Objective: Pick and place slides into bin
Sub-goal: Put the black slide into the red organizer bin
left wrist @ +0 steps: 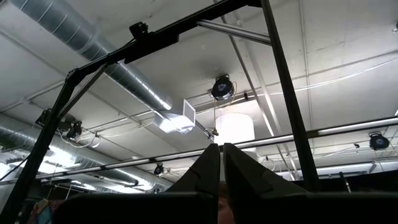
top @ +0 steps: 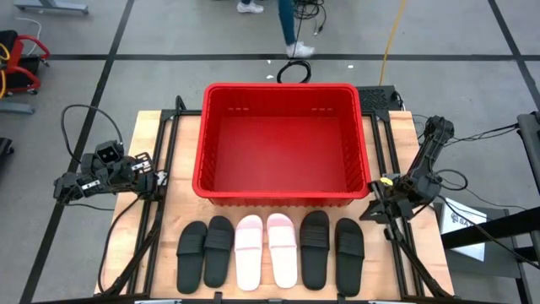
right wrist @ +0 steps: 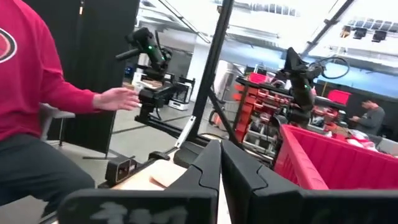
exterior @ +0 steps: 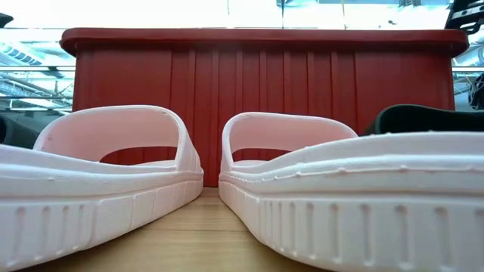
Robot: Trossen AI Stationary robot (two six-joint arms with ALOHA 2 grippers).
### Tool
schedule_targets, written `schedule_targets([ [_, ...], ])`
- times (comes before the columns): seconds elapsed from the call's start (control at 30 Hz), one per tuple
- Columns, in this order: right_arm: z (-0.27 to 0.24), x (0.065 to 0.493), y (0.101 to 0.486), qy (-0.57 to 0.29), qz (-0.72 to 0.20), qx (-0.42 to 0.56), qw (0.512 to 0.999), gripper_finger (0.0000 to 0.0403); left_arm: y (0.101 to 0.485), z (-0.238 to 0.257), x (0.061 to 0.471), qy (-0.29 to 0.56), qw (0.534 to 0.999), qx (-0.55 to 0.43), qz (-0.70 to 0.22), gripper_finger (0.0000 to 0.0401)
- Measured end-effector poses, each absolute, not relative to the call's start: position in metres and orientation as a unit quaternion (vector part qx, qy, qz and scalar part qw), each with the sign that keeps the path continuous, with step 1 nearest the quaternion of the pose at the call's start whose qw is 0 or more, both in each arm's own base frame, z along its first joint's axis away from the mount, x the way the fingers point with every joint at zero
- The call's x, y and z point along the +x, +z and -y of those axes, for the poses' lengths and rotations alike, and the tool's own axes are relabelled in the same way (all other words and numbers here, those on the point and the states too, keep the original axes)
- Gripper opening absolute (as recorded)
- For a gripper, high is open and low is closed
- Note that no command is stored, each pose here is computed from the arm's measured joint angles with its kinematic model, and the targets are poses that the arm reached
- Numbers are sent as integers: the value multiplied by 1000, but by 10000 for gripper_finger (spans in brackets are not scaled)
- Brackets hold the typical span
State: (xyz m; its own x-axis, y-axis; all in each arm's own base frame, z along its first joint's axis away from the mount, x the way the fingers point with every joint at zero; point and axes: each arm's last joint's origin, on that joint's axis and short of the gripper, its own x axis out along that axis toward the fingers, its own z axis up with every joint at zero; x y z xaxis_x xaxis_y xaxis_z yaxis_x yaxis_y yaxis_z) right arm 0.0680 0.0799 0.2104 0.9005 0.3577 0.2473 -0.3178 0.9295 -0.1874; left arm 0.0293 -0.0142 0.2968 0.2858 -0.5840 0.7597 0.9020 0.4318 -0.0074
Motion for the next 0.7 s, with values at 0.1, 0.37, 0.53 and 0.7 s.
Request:
schedule_targets([
  [0.1, -81, 67, 212, 194, 152, -66, 967, 4, 297, 14, 29, -483, 769, -226, 352, 26],
  [0.37, -81, 66, 216, 214, 178, -70, 958, 4, 297, 14, 29, -483, 769, -226, 352, 26],
  [0.53, -81, 66, 215, 216, 173, -69, 958, 4, 297, 14, 29, -483, 769, -226, 352, 26],
  [0.7, -81, 66, 215, 218, 171, -58, 959, 4, 297, 14, 29, -483, 769, -226, 352, 26],
])
